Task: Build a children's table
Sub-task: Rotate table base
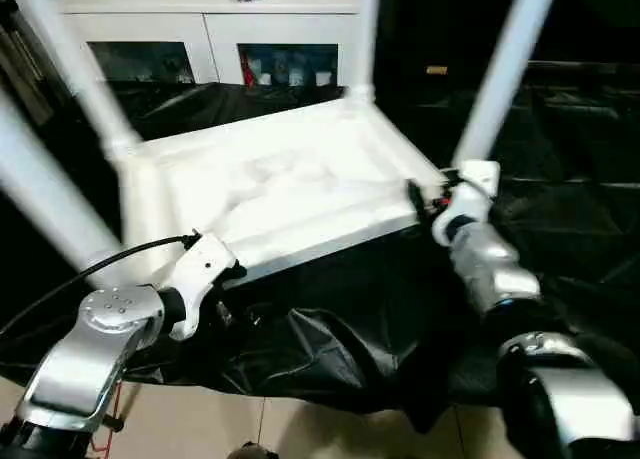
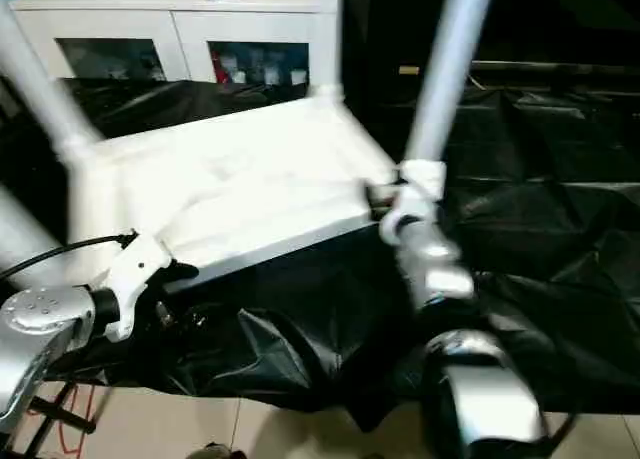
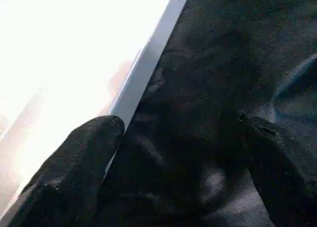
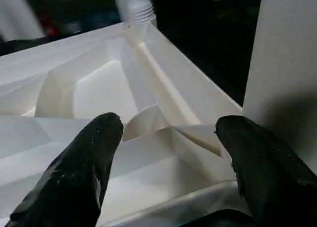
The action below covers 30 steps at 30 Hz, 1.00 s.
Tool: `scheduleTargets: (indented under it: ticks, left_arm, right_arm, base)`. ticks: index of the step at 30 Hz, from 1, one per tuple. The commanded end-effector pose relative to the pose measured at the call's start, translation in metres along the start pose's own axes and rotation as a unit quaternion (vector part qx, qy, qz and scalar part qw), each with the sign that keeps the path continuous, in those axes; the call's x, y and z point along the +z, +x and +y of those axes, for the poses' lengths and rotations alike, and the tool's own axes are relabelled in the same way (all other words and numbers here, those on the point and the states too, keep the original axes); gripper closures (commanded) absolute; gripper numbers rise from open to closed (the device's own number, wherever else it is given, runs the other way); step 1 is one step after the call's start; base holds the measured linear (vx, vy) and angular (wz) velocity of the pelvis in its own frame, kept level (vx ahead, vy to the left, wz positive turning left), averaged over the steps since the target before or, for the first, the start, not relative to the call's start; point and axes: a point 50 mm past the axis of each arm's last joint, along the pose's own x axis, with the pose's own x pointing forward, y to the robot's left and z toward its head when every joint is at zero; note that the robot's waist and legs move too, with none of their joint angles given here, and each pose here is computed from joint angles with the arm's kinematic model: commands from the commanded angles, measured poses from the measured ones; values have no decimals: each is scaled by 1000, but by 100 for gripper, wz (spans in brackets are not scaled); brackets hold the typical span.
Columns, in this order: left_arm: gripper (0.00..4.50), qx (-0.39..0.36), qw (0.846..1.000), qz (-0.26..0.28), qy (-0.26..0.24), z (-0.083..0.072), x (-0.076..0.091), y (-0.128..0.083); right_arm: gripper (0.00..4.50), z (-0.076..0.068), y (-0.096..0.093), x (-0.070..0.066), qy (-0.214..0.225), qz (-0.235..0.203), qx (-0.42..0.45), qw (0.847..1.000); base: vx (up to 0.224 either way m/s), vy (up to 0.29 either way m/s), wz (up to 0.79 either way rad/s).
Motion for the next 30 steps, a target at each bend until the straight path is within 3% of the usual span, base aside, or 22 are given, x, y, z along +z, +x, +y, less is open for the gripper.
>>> scheduleTargets:
  ticks: [1, 4, 8, 10, 13, 17, 19, 23, 26, 27, 30]
  left_arm:
    - [3, 16, 1000, 8, 18, 4, 0, 7]
    - [3, 27, 999, -1, 27, 7, 3, 15]
    - [3, 29, 999, -16, 25, 6, 6, 18]
    - [3, -1, 998, -57, 15, -1, 11, 17]
    - [3, -25, 997, -79, -2, -5, 10, 12]
    - [3, -58, 991, -109, -42, -9, -10, -17]
    - [3, -44, 990, -120, -57, -5, -19, -30]
    - [3, -10, 987, -134, -91, 3, -40, -64]
    - [3, 10, 985, -143, -93, 8, -42, -69]
    - [3, 87, 973, -185, -104, 25, -43, -78]
    - [3, 150, 956, -223, -115, 37, -45, -83]
  right_arm:
    - [84, -22, 0, 19, 3, -33, -50, 998]
    - [84, -38, -3, 23, 4, -38, -90, 995]
    - [84, -42, -4, 23, 5, -37, -95, 995]
    - [84, -38, -5, 20, -17, -37, -60, 997]
    - [84, -33, -7, 18, -31, -36, -30, 998]
    - [84, -22, -20, 11, -88, -41, 62, 993]
    - [84, -20, -28, 8, -97, -40, 93, 990]
    - [84, -10, -60, -4, -107, -23, 218, 970]
    - [84, -11, -65, -5, -110, -18, 235, 966]
    - [84, -18, -71, -11, -118, -5, 232, 965]
    - [84, -30, -70, -12, -119, -4, 190, 975]
  base:
    - [0, 0, 0]
    - [0, 0, 0]
    - [0, 0, 0]
    - [0, 0, 0]
    - [0, 0, 0]
    - [0, 0, 0]
    - [0, 0, 0]
    - [0, 0, 0]
    - [0, 0, 0]
    - [0, 0, 0]
    - [0, 0, 0]
